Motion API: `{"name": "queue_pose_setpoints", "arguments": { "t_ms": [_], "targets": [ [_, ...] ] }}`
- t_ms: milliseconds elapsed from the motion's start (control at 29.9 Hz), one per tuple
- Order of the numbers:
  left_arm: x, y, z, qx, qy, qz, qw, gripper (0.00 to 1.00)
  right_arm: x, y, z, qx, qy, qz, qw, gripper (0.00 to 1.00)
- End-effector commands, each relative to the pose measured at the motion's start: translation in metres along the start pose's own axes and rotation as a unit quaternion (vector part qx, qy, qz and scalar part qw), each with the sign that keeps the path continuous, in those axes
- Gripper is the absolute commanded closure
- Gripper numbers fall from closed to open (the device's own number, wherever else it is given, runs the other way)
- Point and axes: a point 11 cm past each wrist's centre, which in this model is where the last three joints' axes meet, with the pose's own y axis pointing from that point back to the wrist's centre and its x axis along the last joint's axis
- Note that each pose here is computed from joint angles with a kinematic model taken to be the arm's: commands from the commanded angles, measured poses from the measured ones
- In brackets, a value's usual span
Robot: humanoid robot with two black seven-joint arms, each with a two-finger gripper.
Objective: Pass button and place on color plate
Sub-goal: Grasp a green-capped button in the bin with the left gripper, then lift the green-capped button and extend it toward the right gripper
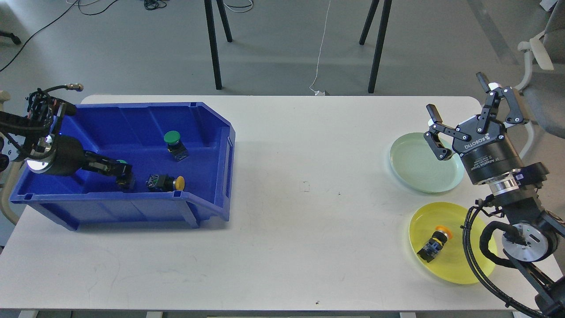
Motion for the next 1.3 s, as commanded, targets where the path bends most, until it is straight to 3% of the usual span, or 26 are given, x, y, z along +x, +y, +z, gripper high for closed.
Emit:
{"name": "queue_pose_setpoints", "arguments": {
  "t_ms": [0,268,602,769,1003,1271],
  "targets": [
    [0.020,0.007,0.013,-0.021,-0.002,0.035,0.999,0.86,0.000,0.000,0.000,0.001,0.000,0.000,1.000,0.00],
    [0.066,0.049,0.043,-0.070,-0.020,0.121,0.990,0.86,0.001,0.000,-0.002,0.002,0.001,0.001,1.000,0.00],
    [0.128,0.103,0.102,-0.225,0.050,0.253,0.940,0.87,0.001,0.000,-0.001,0.001,0.002,0.001,1.000,0.00],
    [0.144,0.088,0.146,-0.338,0.121,0.253,0.898,0.87,0.002,-0.002,-0.003,-0.002,0.015,-0.004,1.000,0.00],
    [0.122,0.022,0.230,-0.492,0.224,0.170,0.824,0.87,-0.002,-0.008,-0.006,-0.002,0.029,-0.016,0.999,0.00],
    [0.087,-0.027,0.288,-0.559,0.274,0.114,0.774,0.87,-0.019,-0.006,0.015,-0.030,0.055,-0.050,0.997,0.00]
  ]
}}
